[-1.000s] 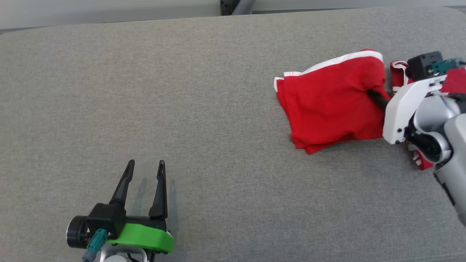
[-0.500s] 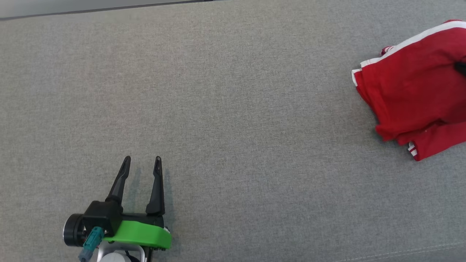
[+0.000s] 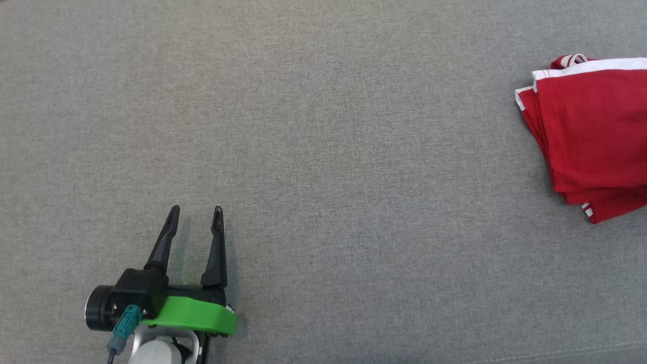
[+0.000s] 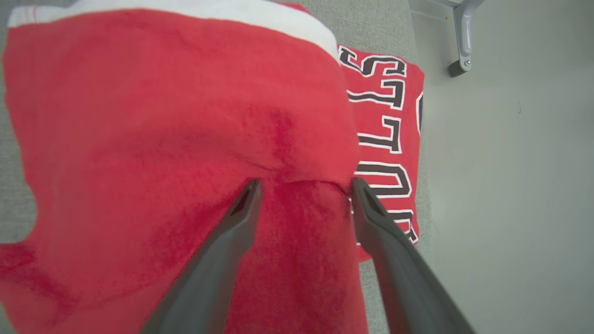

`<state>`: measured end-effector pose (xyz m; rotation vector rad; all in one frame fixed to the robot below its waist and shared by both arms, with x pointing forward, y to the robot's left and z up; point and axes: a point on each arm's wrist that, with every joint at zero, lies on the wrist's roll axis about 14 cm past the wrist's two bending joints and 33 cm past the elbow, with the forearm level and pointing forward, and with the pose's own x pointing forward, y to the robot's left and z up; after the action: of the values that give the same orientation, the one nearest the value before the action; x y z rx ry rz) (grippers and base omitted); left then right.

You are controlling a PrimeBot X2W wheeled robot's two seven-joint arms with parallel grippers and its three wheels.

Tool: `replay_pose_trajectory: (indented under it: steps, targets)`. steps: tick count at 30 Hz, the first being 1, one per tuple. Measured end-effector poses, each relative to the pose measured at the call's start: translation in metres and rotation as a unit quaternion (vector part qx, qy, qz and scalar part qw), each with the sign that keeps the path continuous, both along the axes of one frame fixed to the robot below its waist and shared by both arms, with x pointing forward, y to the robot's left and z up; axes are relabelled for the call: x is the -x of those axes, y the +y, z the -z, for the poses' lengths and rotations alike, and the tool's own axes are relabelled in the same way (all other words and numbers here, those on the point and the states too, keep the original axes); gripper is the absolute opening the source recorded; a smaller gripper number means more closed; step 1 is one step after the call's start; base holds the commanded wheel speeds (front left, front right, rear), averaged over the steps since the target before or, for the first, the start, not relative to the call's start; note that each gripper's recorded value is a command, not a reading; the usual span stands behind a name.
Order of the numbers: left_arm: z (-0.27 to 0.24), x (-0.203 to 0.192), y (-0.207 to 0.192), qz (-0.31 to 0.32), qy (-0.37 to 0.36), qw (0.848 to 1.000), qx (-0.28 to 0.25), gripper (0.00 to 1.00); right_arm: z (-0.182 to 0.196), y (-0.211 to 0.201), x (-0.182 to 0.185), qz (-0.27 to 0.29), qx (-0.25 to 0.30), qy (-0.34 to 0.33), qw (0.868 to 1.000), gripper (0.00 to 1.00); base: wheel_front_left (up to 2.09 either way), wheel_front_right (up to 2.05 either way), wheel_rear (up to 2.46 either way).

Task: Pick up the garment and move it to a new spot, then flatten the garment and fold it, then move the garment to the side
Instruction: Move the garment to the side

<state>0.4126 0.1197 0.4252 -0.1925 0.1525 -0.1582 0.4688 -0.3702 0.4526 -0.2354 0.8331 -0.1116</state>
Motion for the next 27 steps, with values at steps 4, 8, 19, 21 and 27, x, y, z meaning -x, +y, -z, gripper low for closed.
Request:
replay_pose_trajectory:
  steps: [4,8,19,21,27]
  targets:
    - [0.002,-0.001,0.000,0.001,0.002,1.000,-0.001,1.00,-0.002,-0.018,0.000,0.009,0.032,-0.024,0.999,1.00,0.00,0.00,0.00]
    - [0.001,0.000,0.000,0.003,0.001,1.000,-0.001,1.00,-0.016,-0.024,-0.006,0.007,0.045,-0.087,0.995,1.00,0.00,0.00,0.00]
    - [-0.019,0.030,0.027,-0.042,-0.013,0.999,-0.012,1.00,-0.118,0.048,0.002,-0.068,-0.009,-0.385,0.920,1.00,0.00,0.00,0.00]
    - [-0.021,0.038,0.036,-0.061,-0.012,0.998,-0.012,1.00,-0.120,0.062,0.018,-0.076,-0.023,-0.409,0.909,1.00,0.00,0.00,0.00]
    - [-0.031,0.060,0.051,-0.085,-0.024,0.996,-0.012,1.00,-0.090,0.117,0.064,-0.093,-0.092,-0.422,0.897,1.00,0.00,0.00,0.00]
